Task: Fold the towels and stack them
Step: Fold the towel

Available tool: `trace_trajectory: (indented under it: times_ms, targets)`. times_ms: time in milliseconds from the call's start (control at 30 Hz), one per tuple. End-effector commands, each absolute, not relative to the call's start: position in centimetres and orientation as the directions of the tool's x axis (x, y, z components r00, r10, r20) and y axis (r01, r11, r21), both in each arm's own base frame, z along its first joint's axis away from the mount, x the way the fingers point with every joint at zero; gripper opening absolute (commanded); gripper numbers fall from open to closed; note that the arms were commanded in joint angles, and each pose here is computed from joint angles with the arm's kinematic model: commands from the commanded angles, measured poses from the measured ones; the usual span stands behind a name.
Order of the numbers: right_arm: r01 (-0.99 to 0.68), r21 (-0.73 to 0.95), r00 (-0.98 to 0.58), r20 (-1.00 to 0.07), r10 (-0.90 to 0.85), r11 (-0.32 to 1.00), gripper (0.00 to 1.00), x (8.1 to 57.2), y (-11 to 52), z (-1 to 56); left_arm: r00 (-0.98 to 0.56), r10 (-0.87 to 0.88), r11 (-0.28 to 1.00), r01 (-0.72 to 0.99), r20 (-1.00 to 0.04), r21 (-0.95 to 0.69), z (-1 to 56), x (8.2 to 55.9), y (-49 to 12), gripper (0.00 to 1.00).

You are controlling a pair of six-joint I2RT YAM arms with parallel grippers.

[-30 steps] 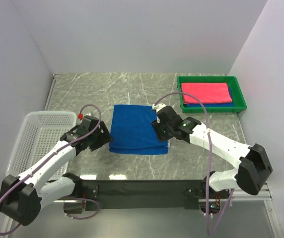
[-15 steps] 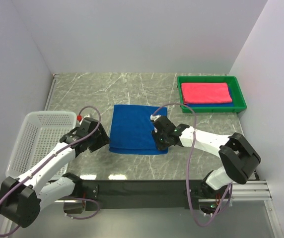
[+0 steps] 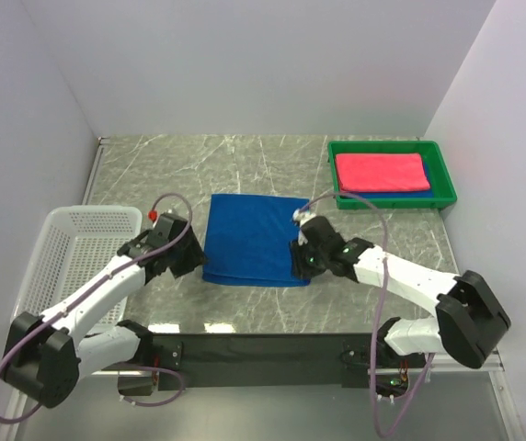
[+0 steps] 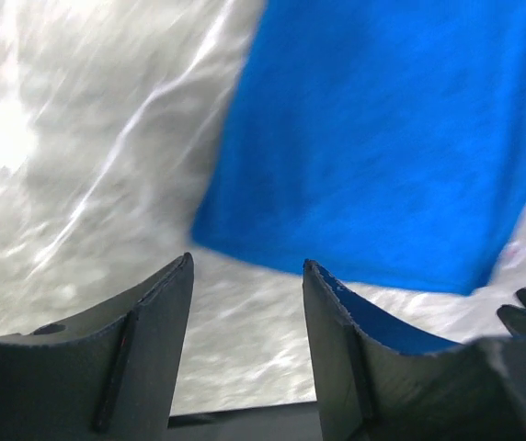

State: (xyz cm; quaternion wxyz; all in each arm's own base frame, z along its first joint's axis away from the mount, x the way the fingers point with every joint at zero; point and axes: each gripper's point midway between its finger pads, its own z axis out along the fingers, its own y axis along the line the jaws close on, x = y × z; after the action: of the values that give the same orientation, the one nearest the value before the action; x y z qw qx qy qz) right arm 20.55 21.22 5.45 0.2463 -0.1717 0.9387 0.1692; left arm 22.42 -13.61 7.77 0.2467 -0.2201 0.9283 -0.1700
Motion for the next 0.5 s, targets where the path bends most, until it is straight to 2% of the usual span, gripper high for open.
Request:
trace_trajectory:
  times_ms: [0,33,133,167,200,267,300,367,400,467]
  targets:
    - [-0.335,0.285,-0.742,-0.668,-0.064,0.898,0.46,26.6,20.7,11.0,-0.735,-0.492,0.837,-0.251,-0.467,-0.487,12.3,26.9,-15.5,0.57]
    - [-0.327,0.318,-0.740,-0.672,-0.032,0.890,0.53,27.4,20.7,11.6,-0.731,-0.490,0.838,-0.246,-0.475,-0.487,12.6,27.7,-15.8,0.57]
    - [-0.268,0.381,-0.714,-0.695,0.083,0.885,0.55,31.4,19.8,13.2,-0.730,-0.483,0.839,-0.227,-0.484,-0.494,13.3,31.0,-17.3,0.59]
    - [-0.254,0.384,-0.699,-0.707,0.106,0.888,0.54,33.1,19.8,13.7,-0.709,-0.489,0.833,-0.209,-0.507,-0.512,14.7,32.7,-17.9,0.60]
    - [-0.241,0.385,-0.693,-0.711,0.120,0.891,0.52,33.9,19.8,13.8,-0.726,-0.483,0.842,-0.231,-0.491,-0.487,13.2,33.7,-18.1,0.60]
    - [-0.218,0.402,-0.678,-0.718,0.158,0.890,0.46,36.1,20.3,14.0,-0.712,-0.489,0.837,-0.218,-0.505,-0.503,14.2,36.2,-19.0,0.57]
    - [-0.197,0.412,-0.676,-0.714,0.181,0.890,0.42,37.0,20.0,13.9,-0.725,-0.486,0.843,-0.241,-0.488,-0.482,12.5,37.3,-19.2,0.52]
    - [-0.147,0.436,-0.679,-0.697,0.231,0.888,0.36,39.1,20.0,13.0,-0.718,-0.486,0.843,-0.233,-0.499,-0.485,12.8,39.6,-19.9,0.48]
    - [-0.123,0.445,-0.680,-0.689,0.251,0.887,0.34,39.9,19.6,12.6,-0.732,-0.482,0.849,-0.257,-0.481,-0.461,10.9,40.4,-19.8,0.44]
    - [-0.080,0.473,-0.702,-0.651,0.287,0.877,0.33,41.5,19.7,10.9,-0.730,-0.483,0.851,-0.259,-0.484,-0.457,10.8,42.2,-20.1,0.39]
